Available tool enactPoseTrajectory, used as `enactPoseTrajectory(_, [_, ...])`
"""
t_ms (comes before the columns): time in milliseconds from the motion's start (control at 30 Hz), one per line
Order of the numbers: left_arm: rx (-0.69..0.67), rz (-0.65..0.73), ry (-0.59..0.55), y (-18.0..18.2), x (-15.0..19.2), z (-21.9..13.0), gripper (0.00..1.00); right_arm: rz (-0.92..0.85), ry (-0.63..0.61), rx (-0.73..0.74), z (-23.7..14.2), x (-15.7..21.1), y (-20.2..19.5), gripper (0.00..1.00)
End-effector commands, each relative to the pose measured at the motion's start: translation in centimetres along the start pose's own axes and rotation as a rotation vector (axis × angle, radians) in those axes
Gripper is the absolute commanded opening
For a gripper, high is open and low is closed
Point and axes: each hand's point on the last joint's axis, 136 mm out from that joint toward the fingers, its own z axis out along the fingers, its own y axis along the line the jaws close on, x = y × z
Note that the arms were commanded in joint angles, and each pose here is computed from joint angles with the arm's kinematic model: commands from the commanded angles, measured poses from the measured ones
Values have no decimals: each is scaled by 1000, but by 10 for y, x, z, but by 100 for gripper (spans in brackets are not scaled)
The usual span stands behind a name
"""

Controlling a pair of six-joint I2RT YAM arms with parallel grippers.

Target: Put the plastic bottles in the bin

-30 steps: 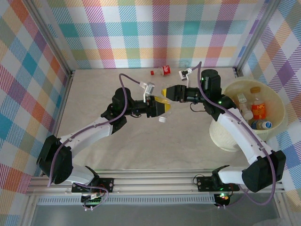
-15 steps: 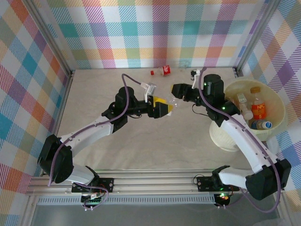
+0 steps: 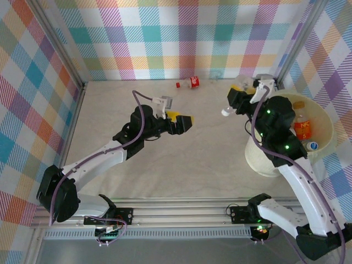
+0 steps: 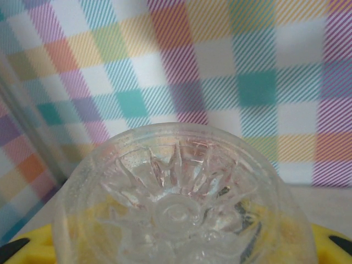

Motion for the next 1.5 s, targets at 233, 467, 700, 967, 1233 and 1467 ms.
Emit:
enactPoseTrajectory(233, [-112, -26, -30, 20, 2, -3, 100, -216, -241, 430, -29, -74, -68, 42])
enactPoseTrajectory(467, [-109, -32, -37, 18, -2, -3, 100, -193, -75, 594, -14, -51, -121, 43])
enactPoseTrajectory(700, [-133, -33, -42, 20, -3, -7, 100, -65, 96, 637, -24, -20, -160, 43])
enactPoseTrajectory(967, [-161, -35, -46, 26, -2, -6, 100, -20, 308, 643, -42, 10, -165, 43])
enactPoseTrajectory(1233, [-174, -45, -37, 31, 0, -1, 100, 81, 564, 598, -38, 51, -173, 47])
enactPoseTrajectory(1467, [-184, -58, -32, 35, 1, 3, 100, 134, 775, 629, -41, 83, -185, 62])
